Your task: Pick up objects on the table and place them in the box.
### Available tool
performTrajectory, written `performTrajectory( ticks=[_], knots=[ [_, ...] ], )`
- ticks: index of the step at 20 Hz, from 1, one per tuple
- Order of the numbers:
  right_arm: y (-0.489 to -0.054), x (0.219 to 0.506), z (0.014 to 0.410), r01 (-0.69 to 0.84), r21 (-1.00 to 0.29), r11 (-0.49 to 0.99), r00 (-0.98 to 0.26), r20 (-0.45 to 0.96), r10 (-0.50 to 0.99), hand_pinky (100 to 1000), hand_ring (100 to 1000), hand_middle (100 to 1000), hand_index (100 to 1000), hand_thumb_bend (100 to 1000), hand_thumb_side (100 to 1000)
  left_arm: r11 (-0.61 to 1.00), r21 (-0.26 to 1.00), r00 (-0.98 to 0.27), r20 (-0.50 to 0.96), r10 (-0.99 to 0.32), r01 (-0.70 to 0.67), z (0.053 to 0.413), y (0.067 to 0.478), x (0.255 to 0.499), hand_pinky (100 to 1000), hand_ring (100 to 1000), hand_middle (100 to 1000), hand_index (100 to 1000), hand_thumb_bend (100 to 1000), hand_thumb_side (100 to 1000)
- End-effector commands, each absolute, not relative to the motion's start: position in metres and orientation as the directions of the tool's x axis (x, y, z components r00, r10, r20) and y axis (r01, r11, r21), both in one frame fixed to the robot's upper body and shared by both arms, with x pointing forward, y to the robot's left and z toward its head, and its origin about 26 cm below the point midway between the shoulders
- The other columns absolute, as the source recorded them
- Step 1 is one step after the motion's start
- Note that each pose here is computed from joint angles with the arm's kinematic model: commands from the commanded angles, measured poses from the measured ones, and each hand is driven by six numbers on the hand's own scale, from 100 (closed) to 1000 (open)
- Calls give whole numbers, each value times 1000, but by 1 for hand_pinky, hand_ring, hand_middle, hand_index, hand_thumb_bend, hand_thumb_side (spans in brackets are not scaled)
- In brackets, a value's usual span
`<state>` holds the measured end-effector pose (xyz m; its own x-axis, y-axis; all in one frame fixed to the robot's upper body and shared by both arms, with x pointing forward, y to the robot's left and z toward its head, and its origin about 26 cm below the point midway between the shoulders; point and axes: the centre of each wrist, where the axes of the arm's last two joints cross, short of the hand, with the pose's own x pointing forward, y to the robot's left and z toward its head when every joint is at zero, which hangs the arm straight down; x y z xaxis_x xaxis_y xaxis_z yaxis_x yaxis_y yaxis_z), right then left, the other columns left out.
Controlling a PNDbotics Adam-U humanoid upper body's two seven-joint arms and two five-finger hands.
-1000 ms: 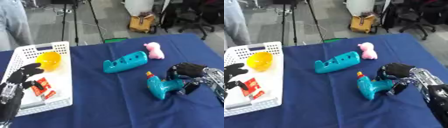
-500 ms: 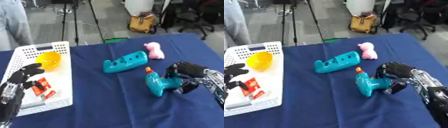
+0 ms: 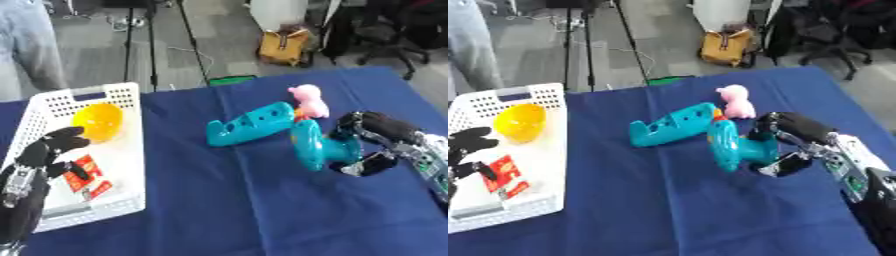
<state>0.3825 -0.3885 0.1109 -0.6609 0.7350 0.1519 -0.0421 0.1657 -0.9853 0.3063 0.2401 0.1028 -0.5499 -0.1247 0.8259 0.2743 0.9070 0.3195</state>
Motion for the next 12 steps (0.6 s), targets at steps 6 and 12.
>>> performTrajectory(
  ticks=[6,12],
  knots=[
    [-372,392,168,-32,-961,273,-708,215,673,331,442,399,493,376,254,901,338,-573,809,-132,271,111,242,307,465,801,816,751,286,998],
    [-348,409,189,-46,-967,252,-755,199,625,338,448,403,496,376,256,900,338,-575,808,-126,277,112,240,307,465,801,816,750,286,998]
  ],
)
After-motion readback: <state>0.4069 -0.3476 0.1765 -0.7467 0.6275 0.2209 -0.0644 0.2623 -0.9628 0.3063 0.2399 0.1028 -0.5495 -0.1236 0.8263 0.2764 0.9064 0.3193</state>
